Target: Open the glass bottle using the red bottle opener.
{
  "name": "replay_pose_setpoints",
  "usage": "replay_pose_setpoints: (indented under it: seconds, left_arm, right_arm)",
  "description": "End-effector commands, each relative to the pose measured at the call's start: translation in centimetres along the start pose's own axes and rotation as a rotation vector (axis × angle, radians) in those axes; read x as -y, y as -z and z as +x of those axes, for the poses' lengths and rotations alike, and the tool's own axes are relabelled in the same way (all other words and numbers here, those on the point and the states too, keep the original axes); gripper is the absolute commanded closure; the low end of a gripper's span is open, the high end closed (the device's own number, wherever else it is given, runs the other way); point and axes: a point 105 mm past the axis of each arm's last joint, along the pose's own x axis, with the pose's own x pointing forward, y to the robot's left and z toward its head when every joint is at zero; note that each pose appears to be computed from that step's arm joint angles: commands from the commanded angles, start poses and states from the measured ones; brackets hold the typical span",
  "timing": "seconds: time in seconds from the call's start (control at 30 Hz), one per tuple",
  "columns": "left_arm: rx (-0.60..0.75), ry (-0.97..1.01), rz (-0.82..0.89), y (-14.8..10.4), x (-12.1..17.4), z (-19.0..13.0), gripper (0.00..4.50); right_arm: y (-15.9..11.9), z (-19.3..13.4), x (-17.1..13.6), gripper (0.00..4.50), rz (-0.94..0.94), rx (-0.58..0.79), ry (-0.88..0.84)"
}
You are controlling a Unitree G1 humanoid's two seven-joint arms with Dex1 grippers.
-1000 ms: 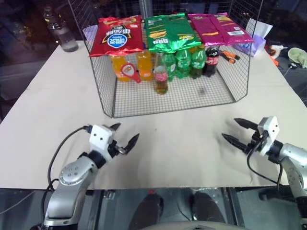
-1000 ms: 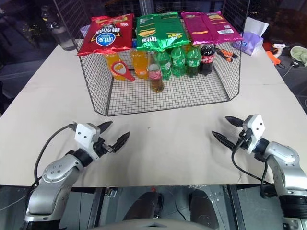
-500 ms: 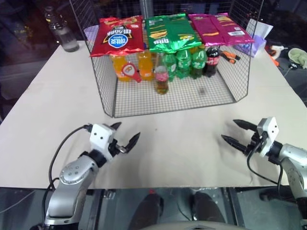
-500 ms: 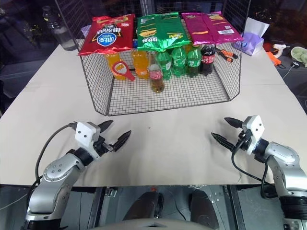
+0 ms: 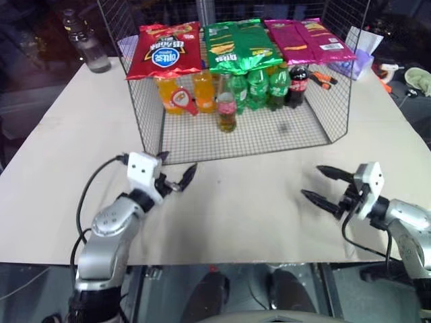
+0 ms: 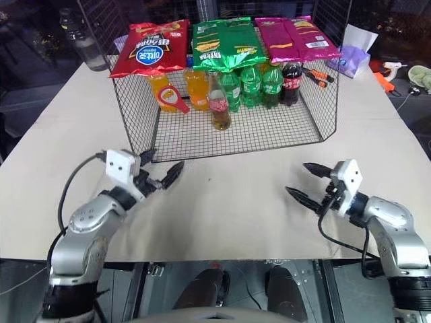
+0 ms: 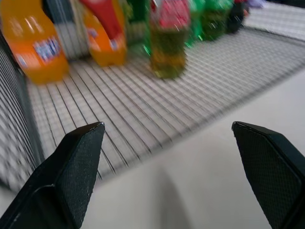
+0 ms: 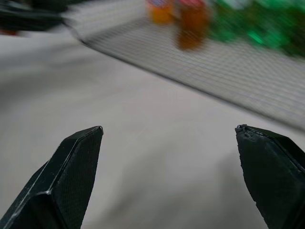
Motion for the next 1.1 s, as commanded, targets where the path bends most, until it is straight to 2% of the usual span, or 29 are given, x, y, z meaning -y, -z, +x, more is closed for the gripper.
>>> replay_pose_setpoints:
  seconds: [0.03, 0.2, 0.33, 0.6, 0.73, 0.83, 1.0, 1.1]
  left_arm:
    - [0.065, -0.063, 0.030, -2.1, -1.3, 1.0, 0.05]
    - [0.120, -0.144, 0.004, -4.2, -2.9, 2.8, 0.05]
    - [0.137, -0.146, 0.001, -5.1, -3.4, 4.5, 0.05]
    - [0.136, -0.100, 0.001, -5.0, -3.9, 7.5, 0.05]
    - [0.187, -0.072, 0.002, -6.0, -4.1, 9.3, 0.05]
    - [0.221, -0.048, 0.011, -6.8, -3.9, 9.9, 0.05]
    - [0.222, -0.039, 0.007, -6.6, -4.1, 10.3, 0.05]
    - [0.218, -0.031, -0.007, -6.4, -4.0, 10.4, 0.86]
  right_arm:
    - [-3.2, 1.3, -0.9, 0.00, -0.013, 0.109, -0.035]
    - [-4.9, 2.0, -1.6, 0.00, 0.039, 0.183, -0.058]
    - [-5.3, 2.2, -1.5, 0.00, 0.042, 0.195, -0.055]
    - [-5.5, 2.3, -1.2, 0.00, 0.024, 0.212, -0.031]
    - [-5.2, 2.1, -1.1, 0.00, 0.022, 0.210, -0.014]
    - [-4.9, 2.0, -1.0, 0.00, 0.018, 0.203, -0.002]
    - [-4.6, 1.7, -0.9, 0.00, 0.011, 0.200, 0.016]
    - [-4.6, 1.7, -0.9, 0.00, 0.010, 0.199, 0.018]
